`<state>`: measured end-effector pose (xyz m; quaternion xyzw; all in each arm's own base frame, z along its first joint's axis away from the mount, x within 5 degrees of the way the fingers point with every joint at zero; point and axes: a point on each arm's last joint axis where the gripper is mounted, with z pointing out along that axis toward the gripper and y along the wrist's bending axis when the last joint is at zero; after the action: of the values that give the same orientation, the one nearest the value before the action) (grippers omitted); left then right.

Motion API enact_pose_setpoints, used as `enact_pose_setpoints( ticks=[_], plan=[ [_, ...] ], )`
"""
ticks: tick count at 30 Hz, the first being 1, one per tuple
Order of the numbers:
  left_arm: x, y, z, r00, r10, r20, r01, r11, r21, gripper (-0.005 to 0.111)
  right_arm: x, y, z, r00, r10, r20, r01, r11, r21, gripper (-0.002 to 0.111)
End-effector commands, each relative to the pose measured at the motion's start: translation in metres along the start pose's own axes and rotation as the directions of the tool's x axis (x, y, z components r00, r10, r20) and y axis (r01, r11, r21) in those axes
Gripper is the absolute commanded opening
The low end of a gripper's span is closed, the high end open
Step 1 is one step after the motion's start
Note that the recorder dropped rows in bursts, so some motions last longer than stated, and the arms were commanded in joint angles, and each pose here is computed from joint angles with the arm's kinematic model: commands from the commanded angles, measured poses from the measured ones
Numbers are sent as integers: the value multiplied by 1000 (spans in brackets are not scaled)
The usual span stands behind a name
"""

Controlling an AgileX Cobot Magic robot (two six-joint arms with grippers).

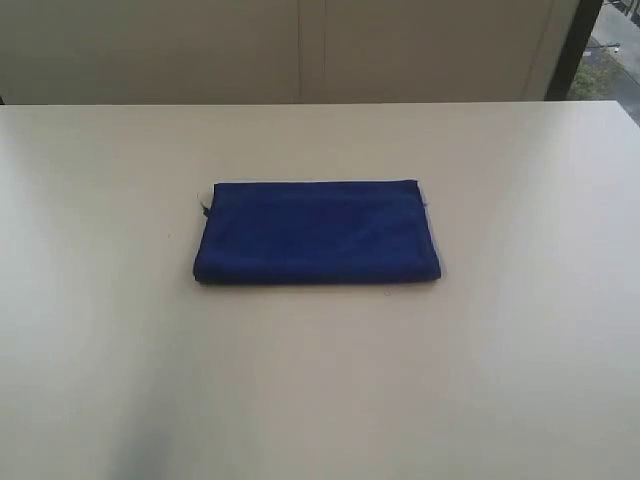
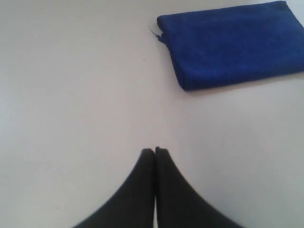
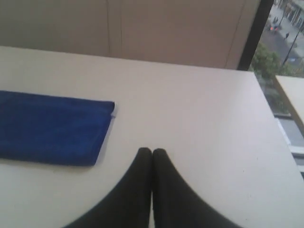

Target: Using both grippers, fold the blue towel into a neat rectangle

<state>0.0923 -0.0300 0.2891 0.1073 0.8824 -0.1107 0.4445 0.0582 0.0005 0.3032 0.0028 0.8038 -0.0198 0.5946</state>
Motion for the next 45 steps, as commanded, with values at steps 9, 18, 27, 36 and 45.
enact_pose_setpoints(
  ticks=[9, 18, 27, 36, 45],
  plan=[
    [5, 0, -1, 999, 26, 18, -26, 1000, -6, 0, 17, -2, 8, 996, -1, 89, -2, 999, 34, 0],
    [5, 0, -1, 999, 26, 18, -26, 1000, -6, 0, 17, -2, 8, 996, -1, 89, -2, 999, 34, 0],
    [5, 0, -1, 999, 26, 18, -26, 1000, -6, 0, 18, -2, 8, 996, -1, 92, -2, 999, 35, 0],
    [5, 0, -1, 999, 26, 18, -26, 1000, -6, 0, 42, 0, -3, 988, -8, 157, 2, 999, 38, 0],
    [5, 0, -1, 999, 26, 20, -26, 1000, -6, 0, 63, 0, 2, 989, -27, 147, 19, 998, 55, 0]
  ],
)
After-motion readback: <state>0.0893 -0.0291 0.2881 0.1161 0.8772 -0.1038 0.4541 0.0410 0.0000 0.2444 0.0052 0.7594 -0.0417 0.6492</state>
